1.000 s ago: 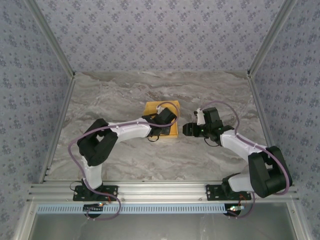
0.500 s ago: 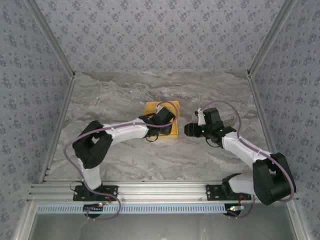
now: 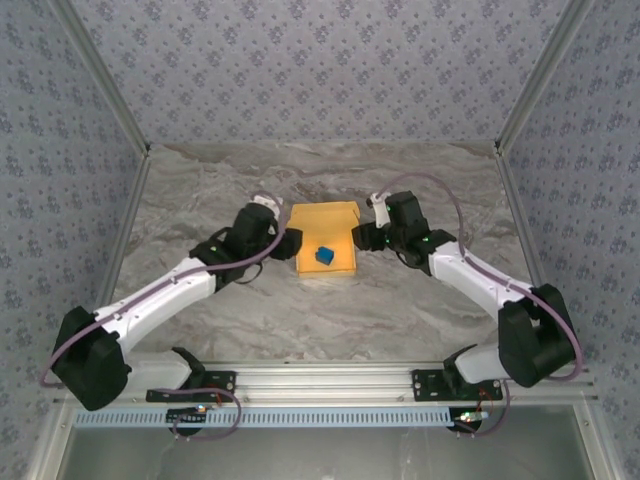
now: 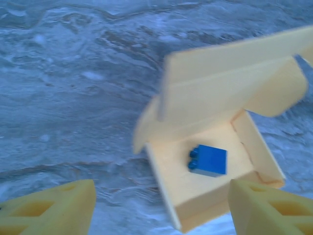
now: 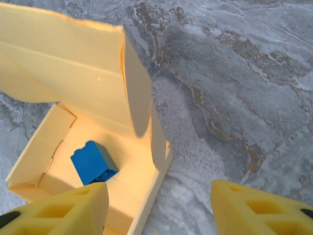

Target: Fold the paper box

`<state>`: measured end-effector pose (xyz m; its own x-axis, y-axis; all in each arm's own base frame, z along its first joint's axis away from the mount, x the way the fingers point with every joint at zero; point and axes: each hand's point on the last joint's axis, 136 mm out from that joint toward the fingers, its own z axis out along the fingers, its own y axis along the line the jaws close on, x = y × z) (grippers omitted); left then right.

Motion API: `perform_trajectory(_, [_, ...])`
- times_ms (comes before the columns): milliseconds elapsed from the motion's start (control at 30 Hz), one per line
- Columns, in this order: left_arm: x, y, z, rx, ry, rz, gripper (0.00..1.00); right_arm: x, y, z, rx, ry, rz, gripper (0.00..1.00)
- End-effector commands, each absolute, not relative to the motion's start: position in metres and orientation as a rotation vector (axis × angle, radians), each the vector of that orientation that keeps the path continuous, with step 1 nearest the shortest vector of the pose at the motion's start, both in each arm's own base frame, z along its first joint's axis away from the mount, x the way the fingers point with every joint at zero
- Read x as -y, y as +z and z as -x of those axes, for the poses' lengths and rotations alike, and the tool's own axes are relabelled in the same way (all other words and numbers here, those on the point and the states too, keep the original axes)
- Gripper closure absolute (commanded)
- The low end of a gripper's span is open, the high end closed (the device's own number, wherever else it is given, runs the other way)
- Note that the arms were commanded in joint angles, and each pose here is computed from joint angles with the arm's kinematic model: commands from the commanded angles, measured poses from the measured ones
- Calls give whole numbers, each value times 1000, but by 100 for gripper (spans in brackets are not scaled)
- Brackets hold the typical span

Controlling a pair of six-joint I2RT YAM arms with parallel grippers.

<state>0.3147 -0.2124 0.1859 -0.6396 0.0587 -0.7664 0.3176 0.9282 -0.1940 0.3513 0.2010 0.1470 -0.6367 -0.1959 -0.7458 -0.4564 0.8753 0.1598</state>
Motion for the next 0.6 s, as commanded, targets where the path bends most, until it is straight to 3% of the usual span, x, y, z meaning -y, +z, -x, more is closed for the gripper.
perform_trajectory(0, [212, 184, -317, -2247, -482, -380, 26, -204, 152, -363, -2247, 417, 534, 43])
perform_trajectory(567, [221, 163, -354, -2213, -545, -627, 25, -220, 142, -380, -2282, 459, 574, 62])
